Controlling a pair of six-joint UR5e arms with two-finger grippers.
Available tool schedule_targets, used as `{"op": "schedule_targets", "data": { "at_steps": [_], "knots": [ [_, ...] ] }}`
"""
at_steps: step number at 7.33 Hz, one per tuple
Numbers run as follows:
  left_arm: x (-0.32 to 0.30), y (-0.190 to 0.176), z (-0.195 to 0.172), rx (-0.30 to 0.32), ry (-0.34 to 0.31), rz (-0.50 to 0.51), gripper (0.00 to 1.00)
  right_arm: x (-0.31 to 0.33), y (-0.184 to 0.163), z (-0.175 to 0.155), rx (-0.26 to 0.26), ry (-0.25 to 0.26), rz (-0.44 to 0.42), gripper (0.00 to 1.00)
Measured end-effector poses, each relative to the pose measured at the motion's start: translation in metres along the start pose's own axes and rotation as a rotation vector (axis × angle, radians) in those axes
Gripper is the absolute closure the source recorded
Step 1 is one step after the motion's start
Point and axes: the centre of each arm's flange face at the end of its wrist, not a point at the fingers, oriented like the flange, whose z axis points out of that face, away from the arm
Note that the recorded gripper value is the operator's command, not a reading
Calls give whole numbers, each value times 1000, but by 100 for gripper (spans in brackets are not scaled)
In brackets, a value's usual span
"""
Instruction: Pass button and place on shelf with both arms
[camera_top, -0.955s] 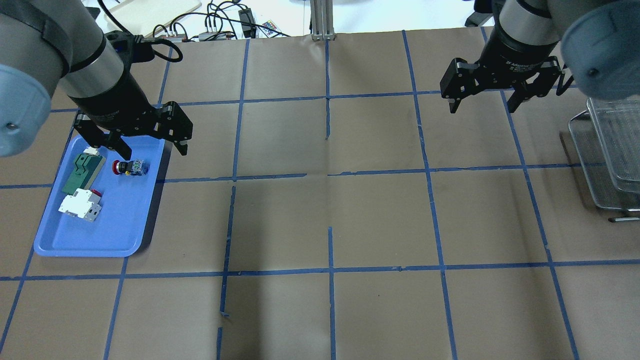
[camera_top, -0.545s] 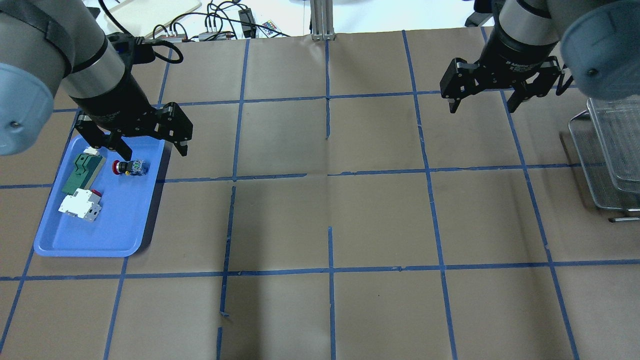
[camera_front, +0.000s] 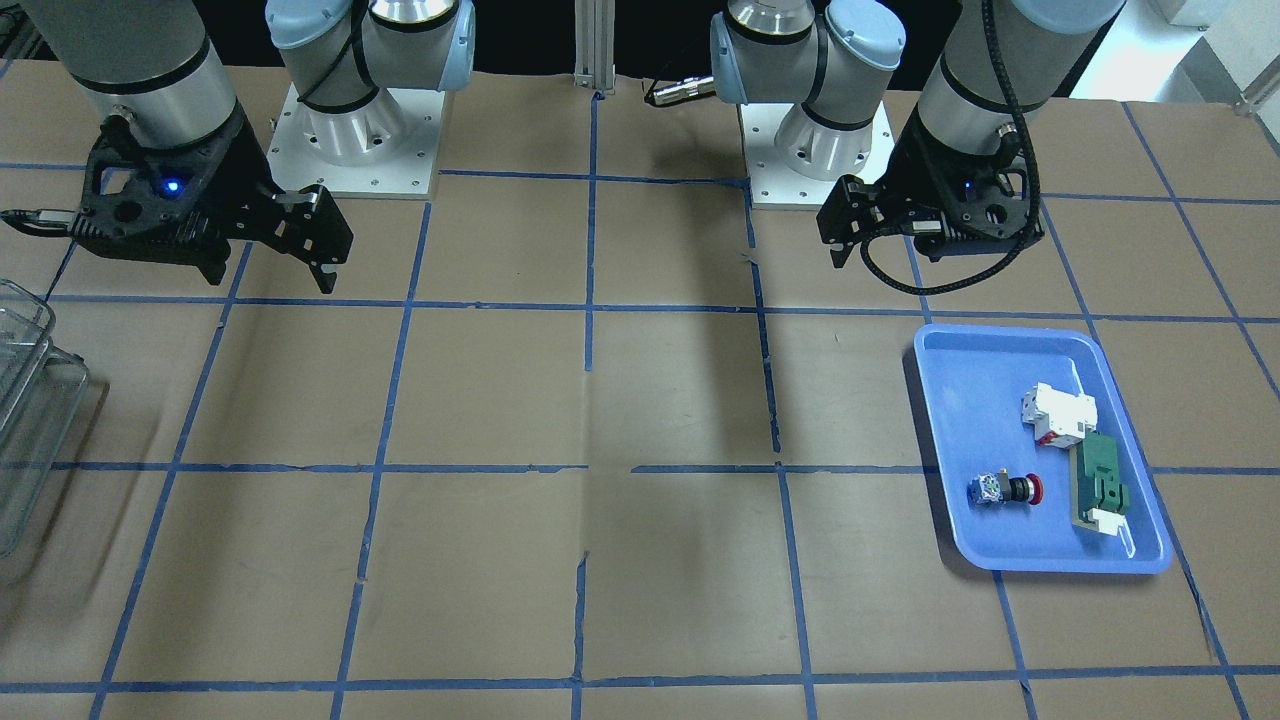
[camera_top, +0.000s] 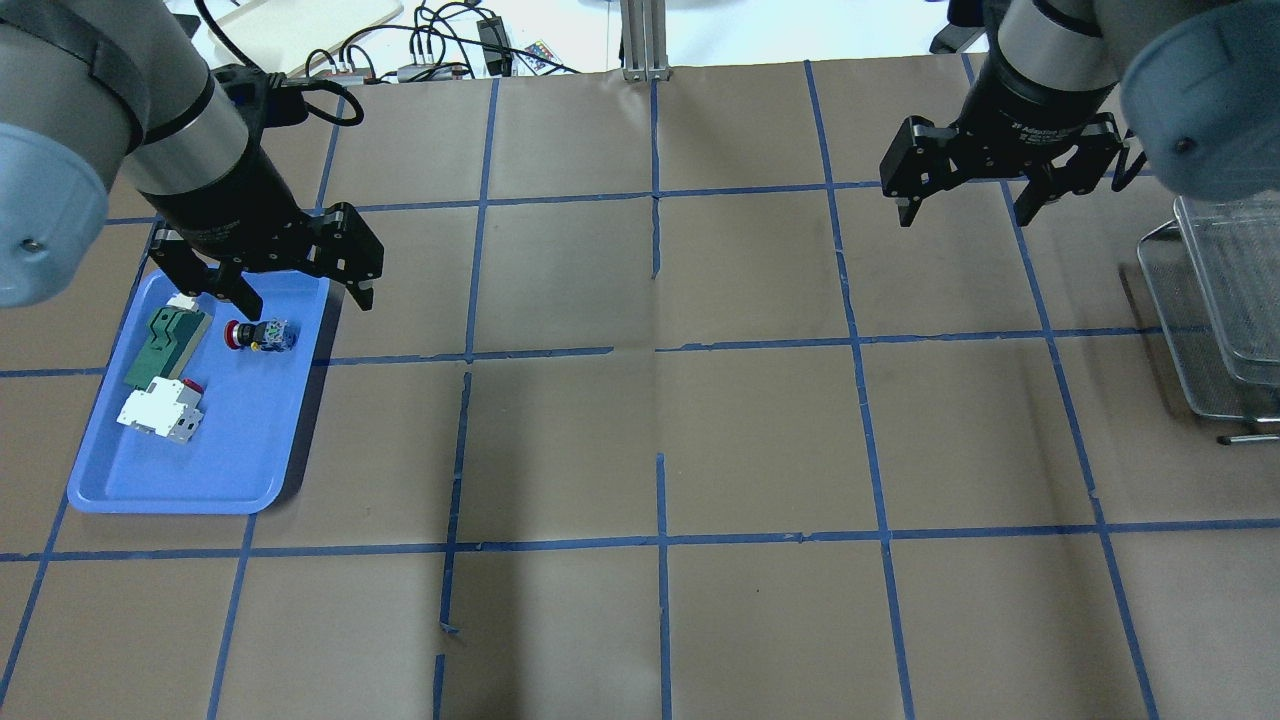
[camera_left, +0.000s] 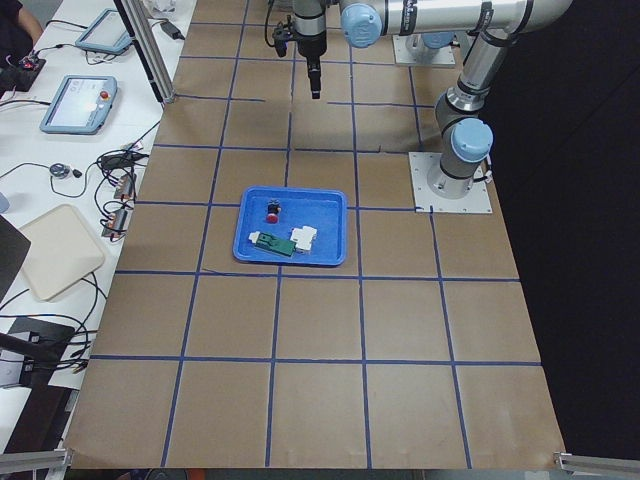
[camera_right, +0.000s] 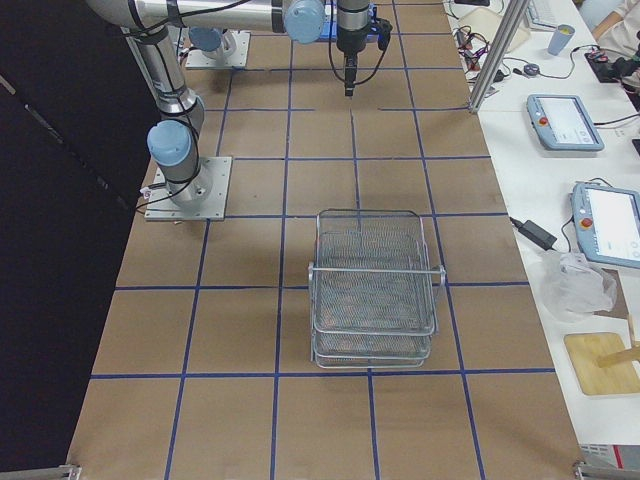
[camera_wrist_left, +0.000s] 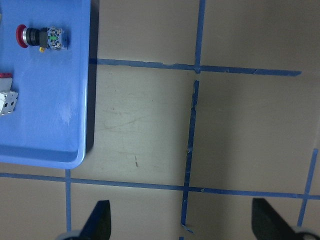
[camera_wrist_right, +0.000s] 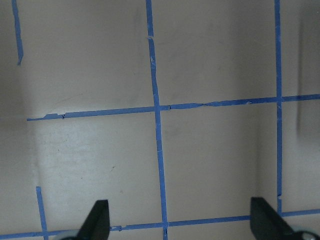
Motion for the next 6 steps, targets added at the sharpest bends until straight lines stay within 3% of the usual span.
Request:
{"op": "schedule_targets", "data": {
  "at_steps": [6],
  "knots": [
    [-7,-5,3,-3,-4,-14,0,0,0,1,-1,0,-1,0]
  ]
}}
